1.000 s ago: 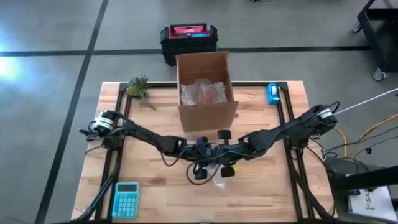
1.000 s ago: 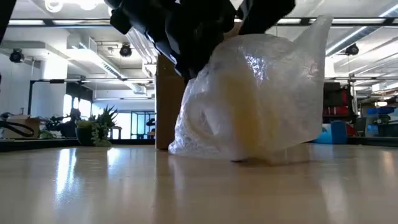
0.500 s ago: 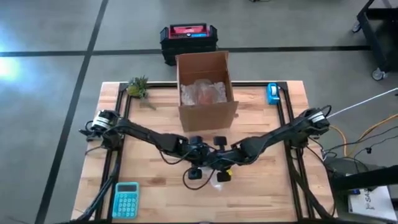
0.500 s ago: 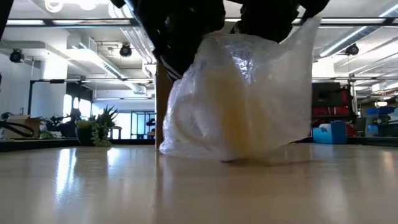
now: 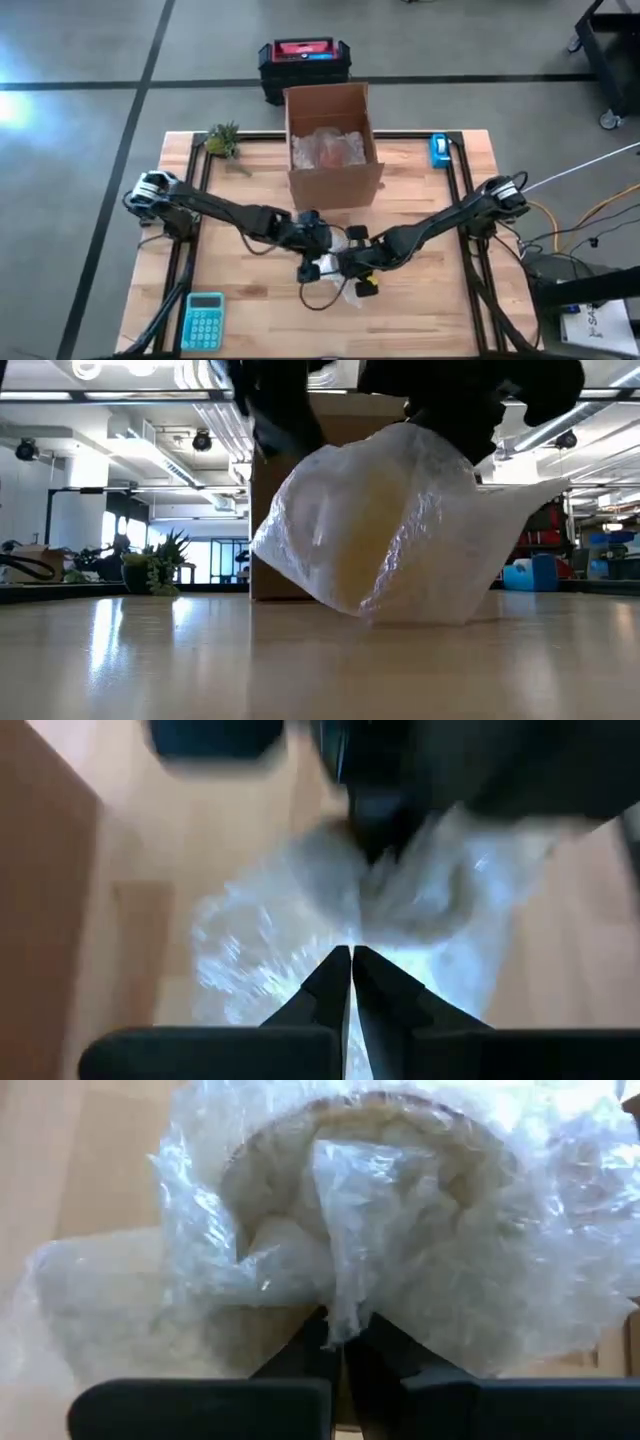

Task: Wrap mug
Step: Wrap the yellow mug with bubble wrap

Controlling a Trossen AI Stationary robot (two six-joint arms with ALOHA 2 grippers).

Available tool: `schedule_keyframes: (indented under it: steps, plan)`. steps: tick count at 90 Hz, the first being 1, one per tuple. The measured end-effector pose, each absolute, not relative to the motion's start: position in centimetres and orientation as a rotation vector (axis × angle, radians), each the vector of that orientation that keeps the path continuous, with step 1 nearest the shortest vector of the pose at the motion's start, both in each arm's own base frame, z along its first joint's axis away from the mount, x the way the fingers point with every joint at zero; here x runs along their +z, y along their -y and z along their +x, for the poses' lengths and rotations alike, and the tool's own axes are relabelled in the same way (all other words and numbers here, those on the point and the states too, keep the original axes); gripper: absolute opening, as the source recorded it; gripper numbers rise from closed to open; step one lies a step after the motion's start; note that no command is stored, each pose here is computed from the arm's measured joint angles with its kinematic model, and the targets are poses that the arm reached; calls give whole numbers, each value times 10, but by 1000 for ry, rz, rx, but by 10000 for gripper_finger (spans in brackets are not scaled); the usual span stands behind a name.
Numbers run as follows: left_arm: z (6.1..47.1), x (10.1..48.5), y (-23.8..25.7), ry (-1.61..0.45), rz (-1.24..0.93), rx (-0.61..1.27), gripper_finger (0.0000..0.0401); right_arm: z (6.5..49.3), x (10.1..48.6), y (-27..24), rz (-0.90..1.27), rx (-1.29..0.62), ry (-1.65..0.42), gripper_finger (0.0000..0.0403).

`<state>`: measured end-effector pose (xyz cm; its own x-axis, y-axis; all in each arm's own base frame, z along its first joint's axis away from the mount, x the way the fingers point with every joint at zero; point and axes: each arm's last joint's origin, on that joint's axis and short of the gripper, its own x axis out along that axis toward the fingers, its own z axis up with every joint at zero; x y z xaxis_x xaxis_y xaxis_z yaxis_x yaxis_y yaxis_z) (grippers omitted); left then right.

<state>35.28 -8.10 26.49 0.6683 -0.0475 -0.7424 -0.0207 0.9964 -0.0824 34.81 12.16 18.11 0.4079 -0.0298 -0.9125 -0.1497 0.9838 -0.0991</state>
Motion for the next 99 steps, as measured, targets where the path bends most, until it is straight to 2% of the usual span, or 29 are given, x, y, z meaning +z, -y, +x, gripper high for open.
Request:
schedule_keyframes:
  steps: [23,36,52,65,83,99]
  plan:
    - [321,273,72,-953,-51,172,1,349,182,-121,-186,73,-1147,2]
    - [309,232,70,-1056,-63,201,1,349,182,-121,-200,80,-1142,2]
    - [321,208,73,-836,-108,137,1,349,183,-122,-199,80,-1140,2]
    - [331,225,77,-612,-143,59,1,349,183,-122,-199,81,-1139,2]
    - [335,230,81,-548,-160,-36,1,349,183,-122,-196,83,-1136,2]
    - [342,220,84,-549,-173,-84,1,352,187,-122,-191,82,-1112,2]
